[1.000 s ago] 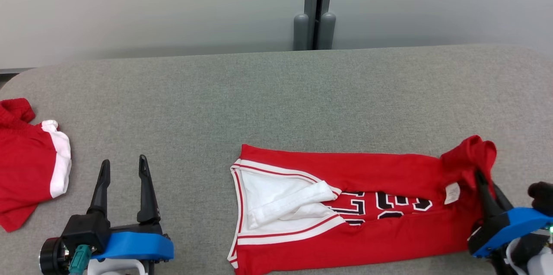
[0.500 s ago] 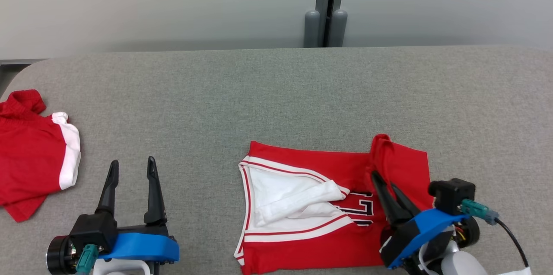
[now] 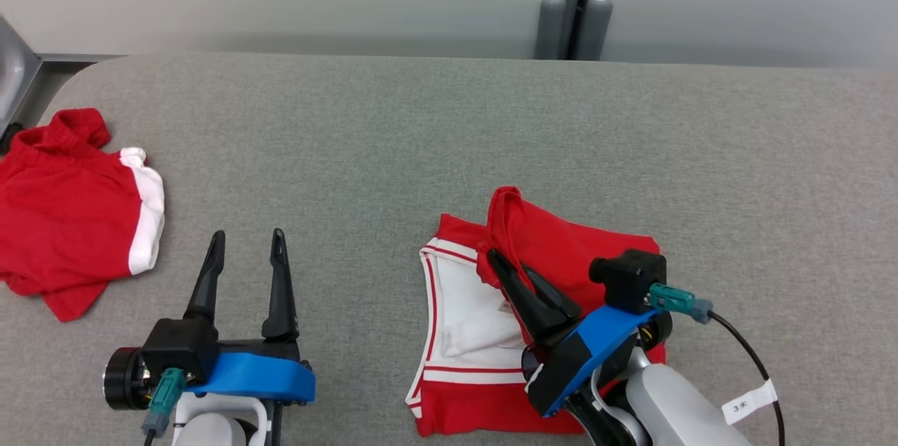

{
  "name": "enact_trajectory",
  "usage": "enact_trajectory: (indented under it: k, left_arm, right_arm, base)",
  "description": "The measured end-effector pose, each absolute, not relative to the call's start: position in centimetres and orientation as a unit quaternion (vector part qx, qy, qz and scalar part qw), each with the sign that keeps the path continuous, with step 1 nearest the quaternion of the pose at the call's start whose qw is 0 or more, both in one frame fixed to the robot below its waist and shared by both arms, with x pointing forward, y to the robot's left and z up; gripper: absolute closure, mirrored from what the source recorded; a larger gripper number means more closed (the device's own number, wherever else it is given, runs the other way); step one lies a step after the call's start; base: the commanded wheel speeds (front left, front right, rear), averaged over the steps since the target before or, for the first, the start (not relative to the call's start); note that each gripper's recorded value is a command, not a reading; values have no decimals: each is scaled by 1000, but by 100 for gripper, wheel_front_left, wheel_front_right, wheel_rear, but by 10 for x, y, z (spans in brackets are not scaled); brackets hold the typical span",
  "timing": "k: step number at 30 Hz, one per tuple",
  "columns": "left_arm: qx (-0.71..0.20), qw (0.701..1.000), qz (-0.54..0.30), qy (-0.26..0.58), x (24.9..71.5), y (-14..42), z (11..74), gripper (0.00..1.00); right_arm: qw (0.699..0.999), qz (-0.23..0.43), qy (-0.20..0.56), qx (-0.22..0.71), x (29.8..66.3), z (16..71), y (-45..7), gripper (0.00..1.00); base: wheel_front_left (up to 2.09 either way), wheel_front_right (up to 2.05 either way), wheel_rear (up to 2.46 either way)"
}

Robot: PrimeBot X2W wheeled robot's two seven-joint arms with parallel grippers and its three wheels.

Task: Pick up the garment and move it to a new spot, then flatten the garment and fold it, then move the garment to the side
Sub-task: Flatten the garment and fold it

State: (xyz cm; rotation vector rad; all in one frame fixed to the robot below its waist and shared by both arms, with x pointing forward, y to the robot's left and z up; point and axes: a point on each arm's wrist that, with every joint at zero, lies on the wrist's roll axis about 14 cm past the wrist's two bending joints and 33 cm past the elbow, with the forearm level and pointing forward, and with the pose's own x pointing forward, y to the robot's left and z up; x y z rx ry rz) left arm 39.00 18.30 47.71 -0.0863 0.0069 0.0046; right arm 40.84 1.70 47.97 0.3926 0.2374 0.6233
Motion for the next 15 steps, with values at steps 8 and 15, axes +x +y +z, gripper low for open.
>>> enact_trajectory:
  k: [8, 15]
  left_arm:
    - [-47, 999, 11, 8, 390, 188, 475, 0]
    - [-48, 999, 14, 9, 390, 188, 474, 0]
  right_arm:
    - [908, 340, 139, 202, 405, 465, 48, 100]
    - [912, 328, 138, 206, 406, 456, 43, 0]
  base:
    - [0, 0, 0]
    - [0, 0, 0]
